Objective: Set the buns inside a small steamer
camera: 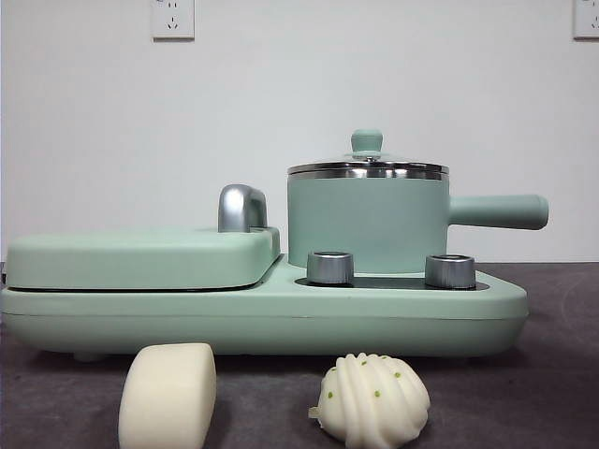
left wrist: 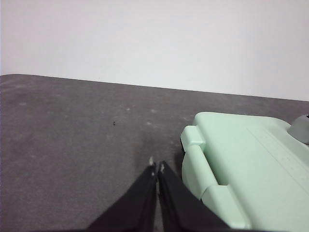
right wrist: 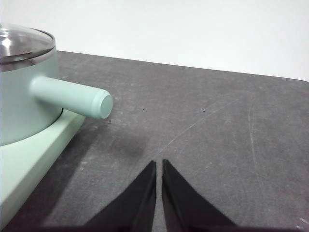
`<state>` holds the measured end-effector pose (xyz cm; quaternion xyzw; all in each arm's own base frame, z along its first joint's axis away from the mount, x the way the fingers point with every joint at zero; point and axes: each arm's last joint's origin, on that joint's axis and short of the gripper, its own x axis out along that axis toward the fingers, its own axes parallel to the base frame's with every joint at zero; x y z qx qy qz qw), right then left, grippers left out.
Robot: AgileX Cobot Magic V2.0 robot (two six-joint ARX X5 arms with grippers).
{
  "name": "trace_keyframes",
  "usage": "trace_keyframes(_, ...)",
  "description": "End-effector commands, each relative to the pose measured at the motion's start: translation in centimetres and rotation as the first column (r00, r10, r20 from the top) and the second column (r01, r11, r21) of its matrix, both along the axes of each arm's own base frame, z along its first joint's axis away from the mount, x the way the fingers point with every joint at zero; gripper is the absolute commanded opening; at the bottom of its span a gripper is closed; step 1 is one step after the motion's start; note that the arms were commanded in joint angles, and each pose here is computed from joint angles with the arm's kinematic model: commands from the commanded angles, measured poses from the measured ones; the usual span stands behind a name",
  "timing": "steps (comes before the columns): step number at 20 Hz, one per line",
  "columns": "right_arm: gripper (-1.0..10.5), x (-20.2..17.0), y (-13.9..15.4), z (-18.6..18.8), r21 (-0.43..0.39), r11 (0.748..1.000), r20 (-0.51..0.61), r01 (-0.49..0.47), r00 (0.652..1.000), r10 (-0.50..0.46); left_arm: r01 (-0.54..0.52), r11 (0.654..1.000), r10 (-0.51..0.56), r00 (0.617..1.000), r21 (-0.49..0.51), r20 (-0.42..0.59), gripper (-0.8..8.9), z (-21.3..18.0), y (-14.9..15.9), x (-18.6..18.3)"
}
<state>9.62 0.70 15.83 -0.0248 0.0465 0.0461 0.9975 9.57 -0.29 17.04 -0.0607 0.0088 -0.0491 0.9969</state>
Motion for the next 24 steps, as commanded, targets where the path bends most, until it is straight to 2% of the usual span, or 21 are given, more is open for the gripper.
trace_keyframes(1,0.2,0.0,0.0,0.0,0.011,1.000,0.006,0.000,1.000,0.000,-0.006,1.000,0.006,1.000,-0.004,-0.006,0.07,-0.5,0.0,0.1)
trace_keyframes(7,0.2,0.0,0.0,0.0,0.029,1.000,0.004,-0.001,1.000,0.001,-0.005,1.000,0.005,1.000,-0.006,-0.007,0.07,-0.5,0.0,0.1)
trace_keyframes(10,0.2,0.0,0.0,0.0,0.116,0.993,-0.005,0.007,1.000,-0.006,-0.007,0.997,0.006,1.000,-0.081,-0.014,0.07,-0.5,0.0,0.1)
trace_keyframes(12,0.2,0.0,0.0,0.0,0.173,0.985,-0.010,0.013,1.000,-0.012,-0.010,0.984,0.005,1.000,-0.176,-0.024,0.07,-0.5,0.0,0.1)
trace_keyframes(15,0.2,0.0,0.0,0.0,0.288,0.957,-0.022,0.026,1.000,-0.020,-0.016,0.946,0.003,0.999,-0.324,-0.039,0.07,-0.5,0.0,0.1)
trace_keyframes(18,0.2,0.0,0.0,0.1,0.386,0.922,-0.024,0.033,0.999,-0.026,-0.018,0.880,-0.006,0.999,-0.475,-0.048,0.07,-0.4,0.0,0.1)
trace_keyframes(20,0.2,0.0,0.0,0.4,0.418,0.908,0.003,0.023,1.000,-0.027,-0.015,0.849,-0.008,0.999,-0.529,-0.041,0.07,-0.3,0.0,0.1)
trace_keyframes(24,0.2,0.0,0.0,1.5,0.469,0.883,0.097,-0.022,0.995,-0.026,0.018,0.818,-0.011,1.000,-0.575,0.016,0.07,0.3,0.0,0.1)
